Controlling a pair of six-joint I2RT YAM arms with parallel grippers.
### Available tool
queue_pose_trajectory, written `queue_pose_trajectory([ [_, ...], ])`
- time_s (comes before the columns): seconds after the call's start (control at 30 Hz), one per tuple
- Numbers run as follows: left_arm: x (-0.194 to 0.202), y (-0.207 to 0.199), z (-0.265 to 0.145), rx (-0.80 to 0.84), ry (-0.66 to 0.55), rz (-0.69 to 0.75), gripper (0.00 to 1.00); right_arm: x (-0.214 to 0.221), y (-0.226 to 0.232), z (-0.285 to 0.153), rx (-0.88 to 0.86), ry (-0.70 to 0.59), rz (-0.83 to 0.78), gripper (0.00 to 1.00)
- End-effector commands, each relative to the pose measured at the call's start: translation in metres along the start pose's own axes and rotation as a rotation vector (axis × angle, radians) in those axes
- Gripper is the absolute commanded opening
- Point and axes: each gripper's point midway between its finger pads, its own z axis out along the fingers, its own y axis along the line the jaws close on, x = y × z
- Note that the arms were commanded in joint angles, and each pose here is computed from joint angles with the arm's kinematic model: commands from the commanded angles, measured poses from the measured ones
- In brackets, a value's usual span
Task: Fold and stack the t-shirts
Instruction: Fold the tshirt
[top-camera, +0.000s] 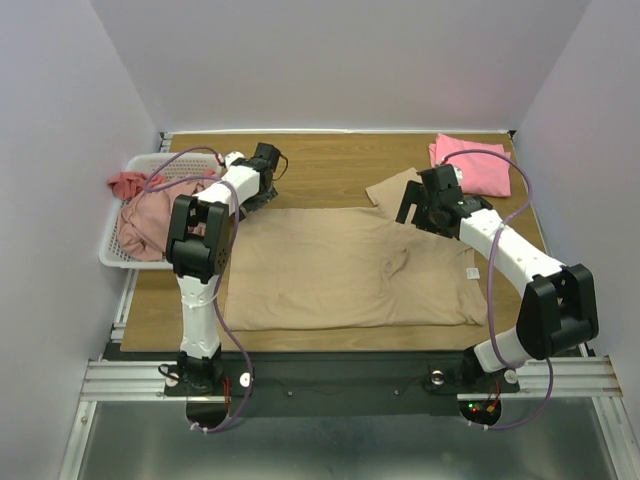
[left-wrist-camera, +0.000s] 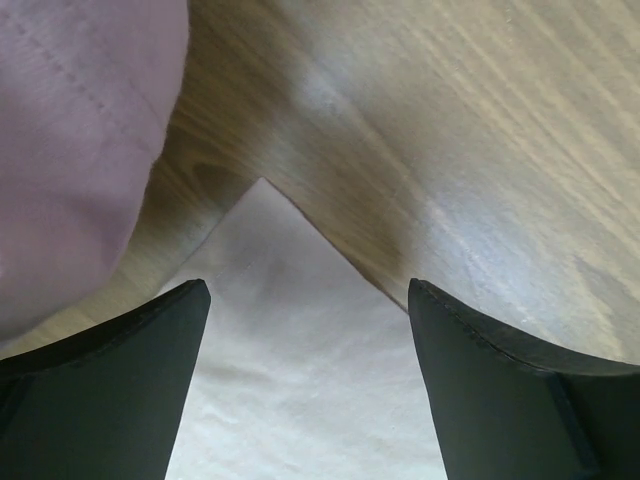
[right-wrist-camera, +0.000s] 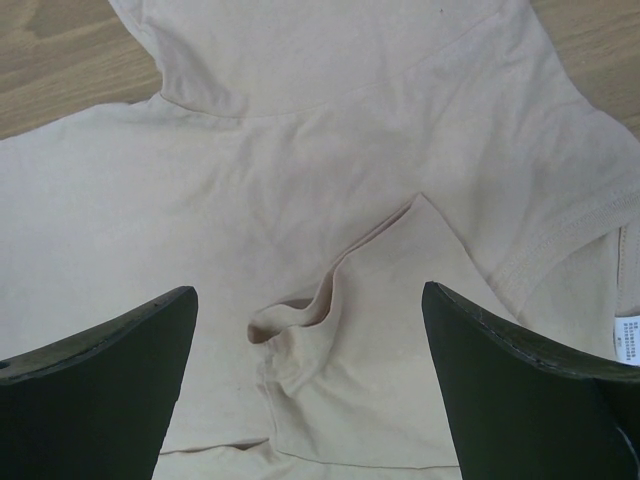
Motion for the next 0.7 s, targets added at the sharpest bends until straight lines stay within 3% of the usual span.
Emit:
queue_pose_trajectory([
  [0.0,-0.008,0.007,0.003,-0.023,-0.036,-0.023,0.91,-0.015,0.007,0.001,-0.032,-0.049,0.005,1.00],
  [0.2,-0.001,0.009,0.018,-0.041,-0.022,-0.027,0.88,-0.012,0.006,0.002,-0.031,-0.044,-0.002,1.00],
  [0.4,0.010,0.012,0.025,-0.046,-0.002,-0.027,0.72,-0.011,0.008,0.005,-0.034,-0.039,-0.006,1.00],
  [0.5,0.017,0.015,0.029,-0.056,0.011,-0.022,0.61,-0.010,0.008,0.005,-0.035,-0.037,-0.008,1.00],
  [0.63,0.022,0.018,0.029,-0.056,0.029,-0.018,0.33,-0.012,0.008,0.006,-0.032,-0.040,-0.009,1.00],
  [0.67,0.024,0.020,0.028,-0.058,0.032,-0.018,0.31,-0.013,0.008,0.007,-0.029,-0.042,-0.008,1.00],
])
